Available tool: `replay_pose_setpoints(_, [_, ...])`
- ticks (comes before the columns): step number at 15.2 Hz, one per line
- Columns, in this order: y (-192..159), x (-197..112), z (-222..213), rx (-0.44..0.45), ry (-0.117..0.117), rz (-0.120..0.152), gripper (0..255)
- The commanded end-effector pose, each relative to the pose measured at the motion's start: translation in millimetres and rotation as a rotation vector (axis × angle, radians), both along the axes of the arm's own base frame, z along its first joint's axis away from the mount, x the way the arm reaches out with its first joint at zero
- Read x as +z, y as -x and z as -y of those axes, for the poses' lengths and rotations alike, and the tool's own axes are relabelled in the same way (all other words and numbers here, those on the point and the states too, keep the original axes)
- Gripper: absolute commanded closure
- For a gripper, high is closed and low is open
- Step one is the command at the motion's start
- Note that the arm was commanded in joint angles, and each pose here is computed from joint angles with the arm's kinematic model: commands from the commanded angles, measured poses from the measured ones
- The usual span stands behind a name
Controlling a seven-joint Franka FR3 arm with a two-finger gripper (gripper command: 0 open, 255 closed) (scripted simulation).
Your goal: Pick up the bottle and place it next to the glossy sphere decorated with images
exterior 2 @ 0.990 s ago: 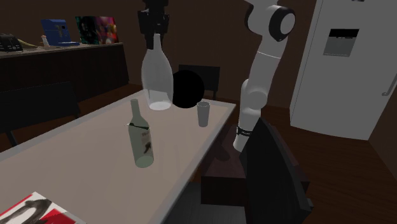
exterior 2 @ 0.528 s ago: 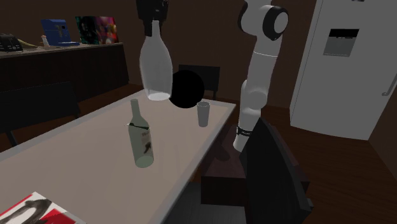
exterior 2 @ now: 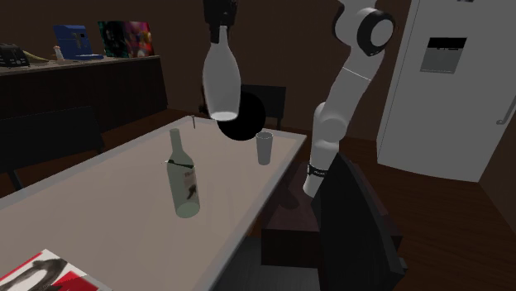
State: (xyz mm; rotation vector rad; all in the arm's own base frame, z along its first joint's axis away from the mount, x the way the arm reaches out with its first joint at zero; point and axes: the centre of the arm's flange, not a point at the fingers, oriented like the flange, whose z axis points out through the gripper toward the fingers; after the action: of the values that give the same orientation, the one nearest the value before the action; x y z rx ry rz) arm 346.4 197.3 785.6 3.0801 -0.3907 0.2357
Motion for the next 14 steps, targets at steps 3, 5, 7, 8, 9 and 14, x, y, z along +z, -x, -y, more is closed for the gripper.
replay_pose_setpoints(3, [23,1,45,0.002,-0.001,0.000,255])
replay_pose_setpoints(5, [34,1,69,0.002,-0.001,0.000,255])
replay_pose_setpoints(7, [46,1,92,0.002,-0.001,0.000,255])
replay_pose_setpoints(8, [51,1,104,0.002,-0.001,0.000,255])
replay_pose_setpoints(9, [57,1,116,0.002,-0.001,0.000,255])
replay_pose_setpoints(14, [86,1,176,0.002,-0.001,0.000,255])
